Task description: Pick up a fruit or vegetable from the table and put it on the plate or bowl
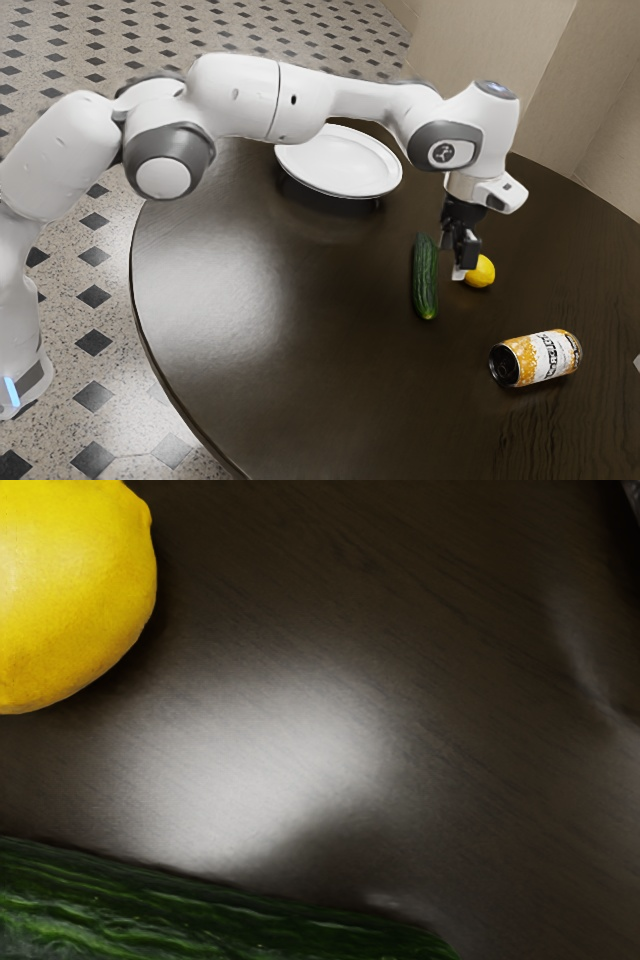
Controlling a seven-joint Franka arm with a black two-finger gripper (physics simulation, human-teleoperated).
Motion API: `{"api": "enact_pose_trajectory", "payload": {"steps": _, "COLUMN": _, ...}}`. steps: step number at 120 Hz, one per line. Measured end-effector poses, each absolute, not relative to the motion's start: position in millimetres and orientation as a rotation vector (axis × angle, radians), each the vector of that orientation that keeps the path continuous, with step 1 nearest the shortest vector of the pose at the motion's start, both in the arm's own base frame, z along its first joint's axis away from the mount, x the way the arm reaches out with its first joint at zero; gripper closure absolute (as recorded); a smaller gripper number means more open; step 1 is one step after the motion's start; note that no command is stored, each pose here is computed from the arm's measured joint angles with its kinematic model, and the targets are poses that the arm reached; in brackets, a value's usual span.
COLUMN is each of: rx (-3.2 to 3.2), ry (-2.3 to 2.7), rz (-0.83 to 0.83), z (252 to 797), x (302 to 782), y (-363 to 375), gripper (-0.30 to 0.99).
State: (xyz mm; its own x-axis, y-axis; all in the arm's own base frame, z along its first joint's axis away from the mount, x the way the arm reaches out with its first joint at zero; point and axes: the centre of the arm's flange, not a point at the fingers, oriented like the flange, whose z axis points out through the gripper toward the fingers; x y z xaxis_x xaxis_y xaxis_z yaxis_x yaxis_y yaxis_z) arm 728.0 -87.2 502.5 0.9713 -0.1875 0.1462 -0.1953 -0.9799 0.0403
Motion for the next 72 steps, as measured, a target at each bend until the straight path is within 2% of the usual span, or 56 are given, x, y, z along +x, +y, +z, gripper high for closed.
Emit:
{"api": "enact_pose_trajectory", "payload": {"steps": 42, "rx": 3.061, "ry": -0.241, "rz": 0.429, "z": 504, "x": 748, "y": -62, "gripper": 0.02}}
{"api": "enact_pose_trajectory", "payload": {"steps": 72, "rx": 3.063, "ry": -0.190, "rz": 0.489, "z": 467, "x": 768, "y": -34, "gripper": 0.02}}
